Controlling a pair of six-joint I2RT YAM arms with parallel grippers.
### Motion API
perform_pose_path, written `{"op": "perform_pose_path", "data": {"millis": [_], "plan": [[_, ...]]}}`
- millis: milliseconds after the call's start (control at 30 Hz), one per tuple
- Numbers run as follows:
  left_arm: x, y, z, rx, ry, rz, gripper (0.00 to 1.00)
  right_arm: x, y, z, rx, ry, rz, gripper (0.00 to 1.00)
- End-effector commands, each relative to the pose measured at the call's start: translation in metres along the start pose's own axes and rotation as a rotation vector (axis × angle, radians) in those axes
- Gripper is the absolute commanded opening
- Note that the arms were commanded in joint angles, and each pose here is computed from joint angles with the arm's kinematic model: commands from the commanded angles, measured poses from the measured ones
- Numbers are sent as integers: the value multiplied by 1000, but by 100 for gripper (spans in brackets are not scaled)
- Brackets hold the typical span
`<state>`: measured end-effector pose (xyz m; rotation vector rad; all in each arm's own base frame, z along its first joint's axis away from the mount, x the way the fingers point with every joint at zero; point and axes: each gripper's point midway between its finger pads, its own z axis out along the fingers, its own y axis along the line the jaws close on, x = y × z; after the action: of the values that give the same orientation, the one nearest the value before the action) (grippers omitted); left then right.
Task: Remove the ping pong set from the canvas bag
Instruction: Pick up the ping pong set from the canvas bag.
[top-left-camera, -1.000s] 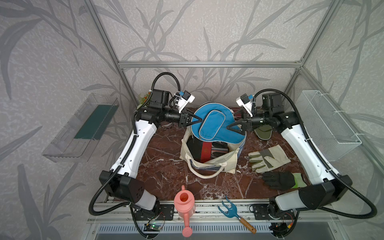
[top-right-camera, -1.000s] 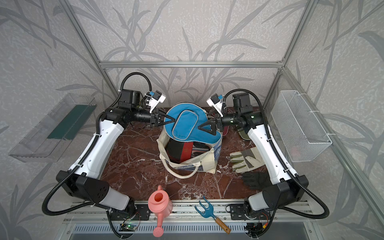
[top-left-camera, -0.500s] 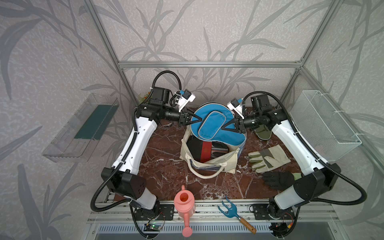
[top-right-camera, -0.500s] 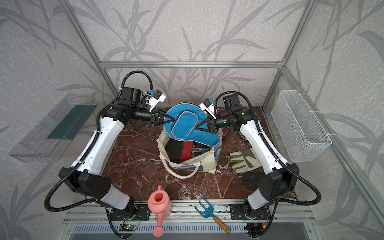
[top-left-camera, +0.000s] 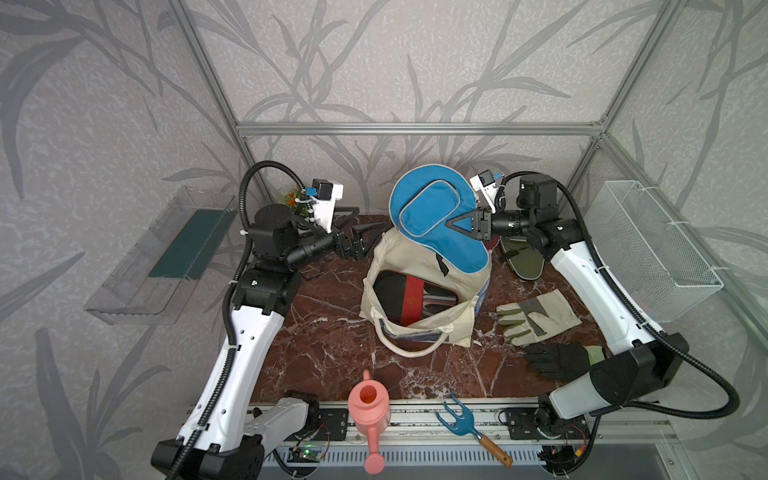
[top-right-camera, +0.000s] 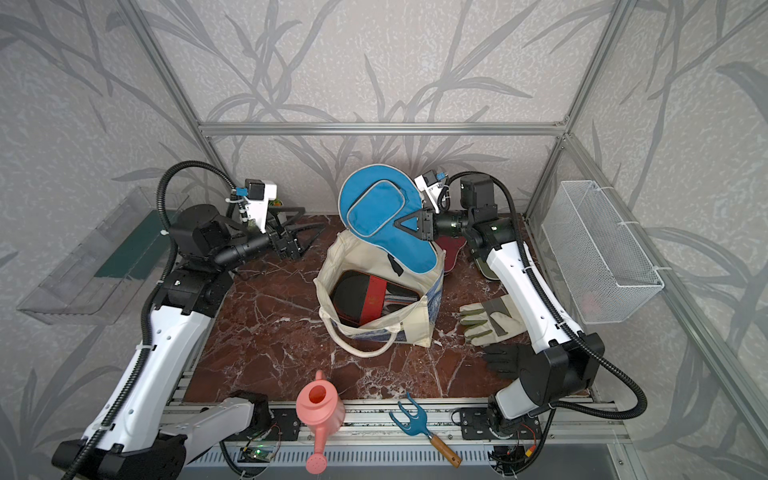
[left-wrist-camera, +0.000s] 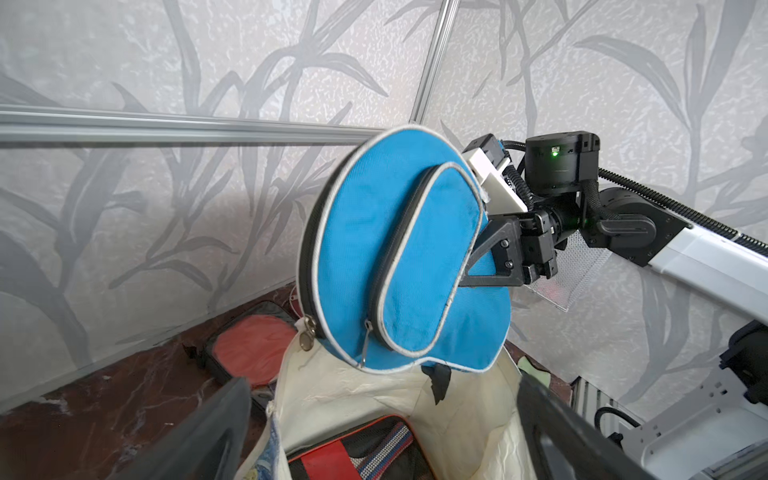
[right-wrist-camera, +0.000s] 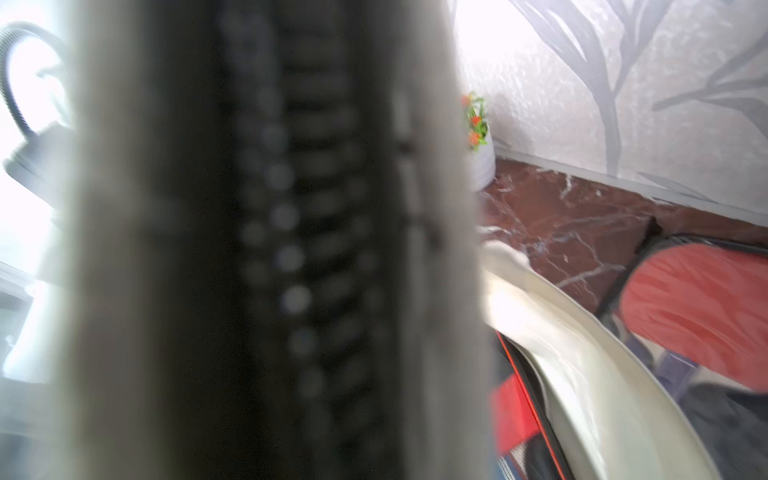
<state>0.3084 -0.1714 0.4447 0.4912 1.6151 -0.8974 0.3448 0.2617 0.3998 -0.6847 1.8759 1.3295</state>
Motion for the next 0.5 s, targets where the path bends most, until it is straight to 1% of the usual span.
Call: {"op": "perform_pose_path", "data": {"millis": [0,100,167,333,467], "plan": [[0,7,18,-3,-70,-107,99,-35,54,0,-131,-122,-82,0],[6,3,30,27,-74,-137,99,-35,68,13,-174,-128,-78,0],[6,3,35,25,-82,-145,99,-33,76,20,-203,-126,-73,0],[3,5,38,10,-109,-134,99,-29,99,24,-303,-150,-68,0],[-5,-6,40,94,-159,-144,99,-24,100,34,-323,-141,-50,0]]}}
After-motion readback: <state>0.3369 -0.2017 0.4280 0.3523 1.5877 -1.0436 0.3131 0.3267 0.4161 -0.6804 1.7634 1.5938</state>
